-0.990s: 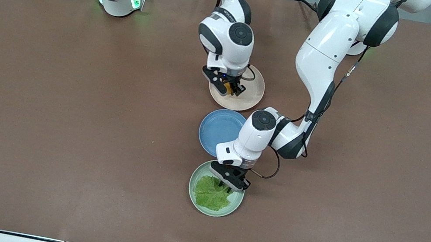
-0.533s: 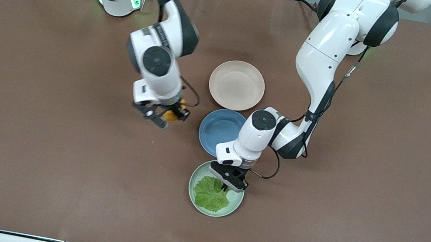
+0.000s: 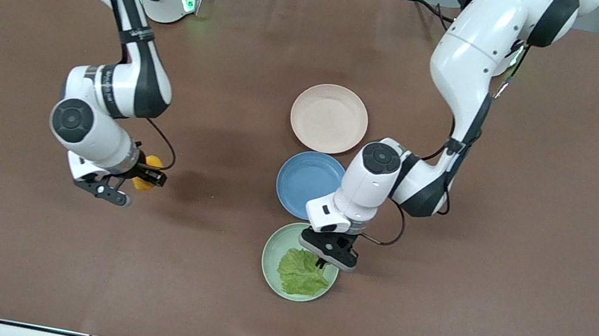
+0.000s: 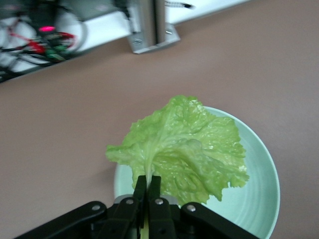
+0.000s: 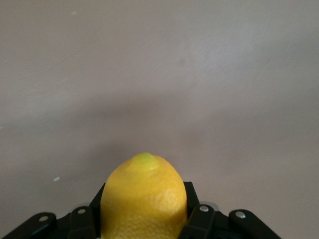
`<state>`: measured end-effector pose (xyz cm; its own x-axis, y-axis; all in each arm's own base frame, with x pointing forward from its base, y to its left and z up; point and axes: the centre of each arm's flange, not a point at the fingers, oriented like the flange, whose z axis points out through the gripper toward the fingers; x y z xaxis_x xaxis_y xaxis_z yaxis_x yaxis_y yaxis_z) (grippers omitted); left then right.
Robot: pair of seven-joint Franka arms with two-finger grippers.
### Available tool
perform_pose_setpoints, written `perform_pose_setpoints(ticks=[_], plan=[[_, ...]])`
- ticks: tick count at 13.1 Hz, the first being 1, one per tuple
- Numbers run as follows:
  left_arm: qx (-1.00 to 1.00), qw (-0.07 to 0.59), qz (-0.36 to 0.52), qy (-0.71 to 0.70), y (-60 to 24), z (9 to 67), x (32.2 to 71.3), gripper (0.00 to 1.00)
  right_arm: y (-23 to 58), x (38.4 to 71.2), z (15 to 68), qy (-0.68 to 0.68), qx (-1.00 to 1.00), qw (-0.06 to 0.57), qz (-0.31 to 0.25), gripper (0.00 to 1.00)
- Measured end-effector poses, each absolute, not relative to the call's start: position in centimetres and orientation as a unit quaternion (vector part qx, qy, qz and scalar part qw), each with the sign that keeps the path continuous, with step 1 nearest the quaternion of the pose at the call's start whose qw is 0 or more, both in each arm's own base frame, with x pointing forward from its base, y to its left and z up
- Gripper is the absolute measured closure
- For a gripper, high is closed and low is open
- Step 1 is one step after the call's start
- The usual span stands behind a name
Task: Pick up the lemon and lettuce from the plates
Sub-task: 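Carry the lemon with the right gripper while the left gripper carries the lettuce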
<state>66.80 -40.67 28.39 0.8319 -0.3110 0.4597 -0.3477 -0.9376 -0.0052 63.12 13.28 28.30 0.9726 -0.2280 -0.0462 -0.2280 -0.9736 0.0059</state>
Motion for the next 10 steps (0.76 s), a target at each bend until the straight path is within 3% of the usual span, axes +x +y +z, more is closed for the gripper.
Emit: perform_pose_setpoints(ticks=[5, 10], plan=[[0.981, 0.013, 0.157, -0.109, -31.8, 40.6, 67.1, 0.96, 7.1, 64.4, 23.7, -0.07, 0.997, -0.001, -0.015, 0.39], [0.993, -0.001, 0.098, -0.071, -24.5, 40.6, 64.8, 0.96, 4.9, 64.8, 18.5, -0.065, 0.998, 0.0, -0.005, 0.39]])
